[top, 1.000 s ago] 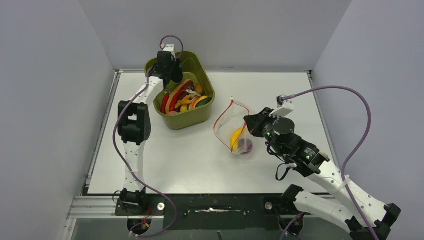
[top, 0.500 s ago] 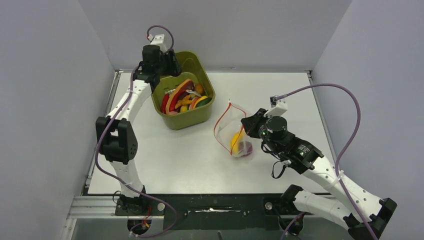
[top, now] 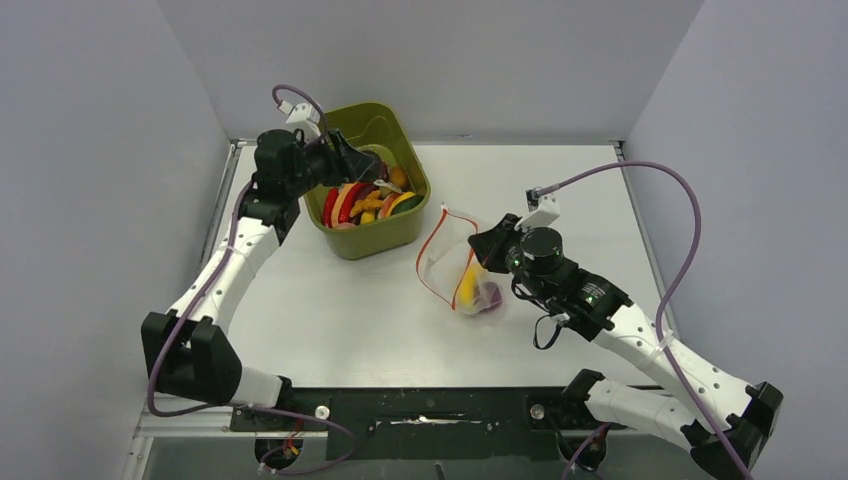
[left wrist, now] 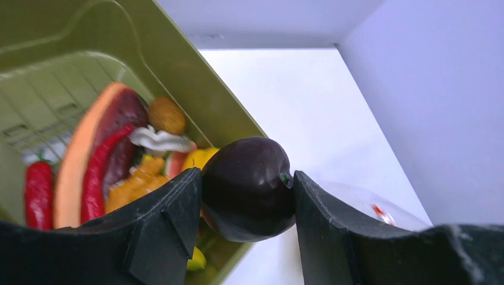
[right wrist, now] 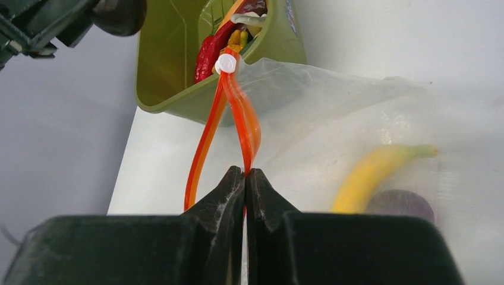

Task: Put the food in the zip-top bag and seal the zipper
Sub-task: Pick up the fake fruit from the bin, then place the fake fruit in the zipper food storage bag.

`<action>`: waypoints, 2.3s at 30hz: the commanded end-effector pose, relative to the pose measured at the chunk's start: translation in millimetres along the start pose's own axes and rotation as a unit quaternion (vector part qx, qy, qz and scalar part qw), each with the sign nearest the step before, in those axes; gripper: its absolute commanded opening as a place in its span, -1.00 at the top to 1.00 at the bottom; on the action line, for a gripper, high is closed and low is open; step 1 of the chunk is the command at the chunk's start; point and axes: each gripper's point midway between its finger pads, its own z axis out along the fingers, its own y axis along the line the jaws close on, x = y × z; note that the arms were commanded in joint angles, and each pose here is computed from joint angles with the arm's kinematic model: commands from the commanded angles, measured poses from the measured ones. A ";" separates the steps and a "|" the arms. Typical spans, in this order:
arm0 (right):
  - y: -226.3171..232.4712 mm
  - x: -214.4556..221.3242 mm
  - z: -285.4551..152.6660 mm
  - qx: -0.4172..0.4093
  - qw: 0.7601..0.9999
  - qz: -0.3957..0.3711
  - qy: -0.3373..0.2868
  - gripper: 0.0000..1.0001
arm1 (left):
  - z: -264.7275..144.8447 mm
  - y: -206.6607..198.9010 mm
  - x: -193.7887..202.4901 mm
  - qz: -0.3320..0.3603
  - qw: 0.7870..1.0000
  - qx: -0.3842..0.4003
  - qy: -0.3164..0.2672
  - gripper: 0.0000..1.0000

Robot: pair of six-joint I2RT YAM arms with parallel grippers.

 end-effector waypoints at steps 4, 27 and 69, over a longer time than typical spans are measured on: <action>27.8 -6.5 10.3 -0.058 0.997 0.049 -0.016 1.00 | -42.9 -90.0 40.2 -0.011 0.985 0.171 0.032 0.35; 37.3 -1.9 17.2 -0.064 0.994 0.084 0.002 1.00 | -92.0 -159.3 115.9 -0.068 0.947 0.298 0.099 0.34; 38.8 0.8 21.5 -0.081 0.995 0.058 -0.012 1.00 | -79.6 -130.2 115.4 -0.006 0.975 0.204 0.089 -0.44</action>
